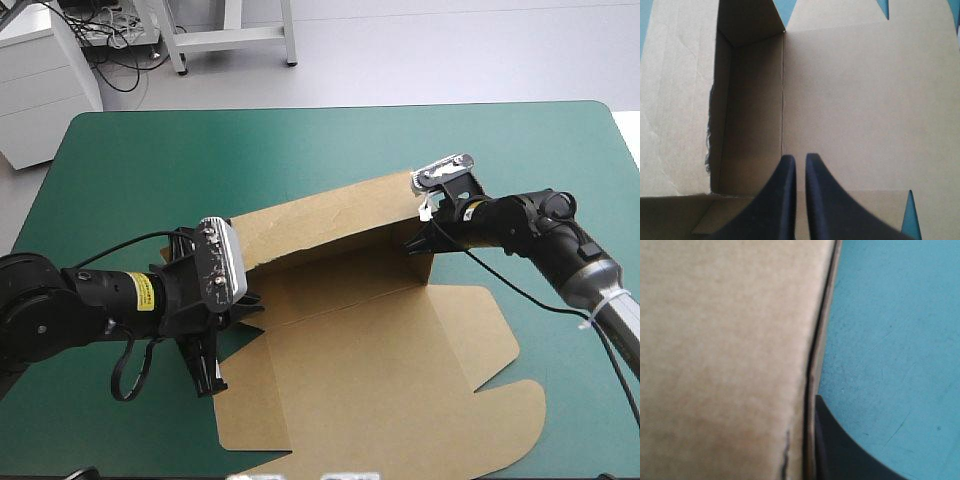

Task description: Fold the box

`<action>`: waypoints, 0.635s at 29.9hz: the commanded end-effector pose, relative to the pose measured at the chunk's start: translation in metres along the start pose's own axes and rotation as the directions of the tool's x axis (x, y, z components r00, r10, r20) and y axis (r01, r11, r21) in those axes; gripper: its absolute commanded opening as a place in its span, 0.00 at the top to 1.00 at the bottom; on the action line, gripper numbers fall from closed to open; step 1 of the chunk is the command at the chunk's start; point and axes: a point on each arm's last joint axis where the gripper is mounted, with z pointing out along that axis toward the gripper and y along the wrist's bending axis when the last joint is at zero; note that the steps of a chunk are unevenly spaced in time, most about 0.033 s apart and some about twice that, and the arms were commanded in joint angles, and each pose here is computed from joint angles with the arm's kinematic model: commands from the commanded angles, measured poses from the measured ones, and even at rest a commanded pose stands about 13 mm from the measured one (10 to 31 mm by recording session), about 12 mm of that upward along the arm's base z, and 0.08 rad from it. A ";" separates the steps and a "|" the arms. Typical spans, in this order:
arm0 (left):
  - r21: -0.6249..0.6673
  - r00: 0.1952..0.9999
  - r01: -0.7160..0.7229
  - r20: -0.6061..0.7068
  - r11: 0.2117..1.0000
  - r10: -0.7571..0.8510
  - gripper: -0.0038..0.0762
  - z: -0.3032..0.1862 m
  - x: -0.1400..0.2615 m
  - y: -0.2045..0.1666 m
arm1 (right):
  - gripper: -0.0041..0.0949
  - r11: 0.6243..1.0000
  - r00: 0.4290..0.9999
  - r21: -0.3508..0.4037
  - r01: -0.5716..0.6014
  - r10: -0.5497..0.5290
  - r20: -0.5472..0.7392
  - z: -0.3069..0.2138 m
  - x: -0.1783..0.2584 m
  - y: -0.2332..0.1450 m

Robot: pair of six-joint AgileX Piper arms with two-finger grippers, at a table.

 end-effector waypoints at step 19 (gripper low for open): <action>-0.026 0.993 0.084 0.087 0.996 -0.082 0.98 -0.014 -0.040 0.017 | 0.98 0.990 0.989 0.013 -0.142 0.143 -0.032 -0.059 -0.029 -0.015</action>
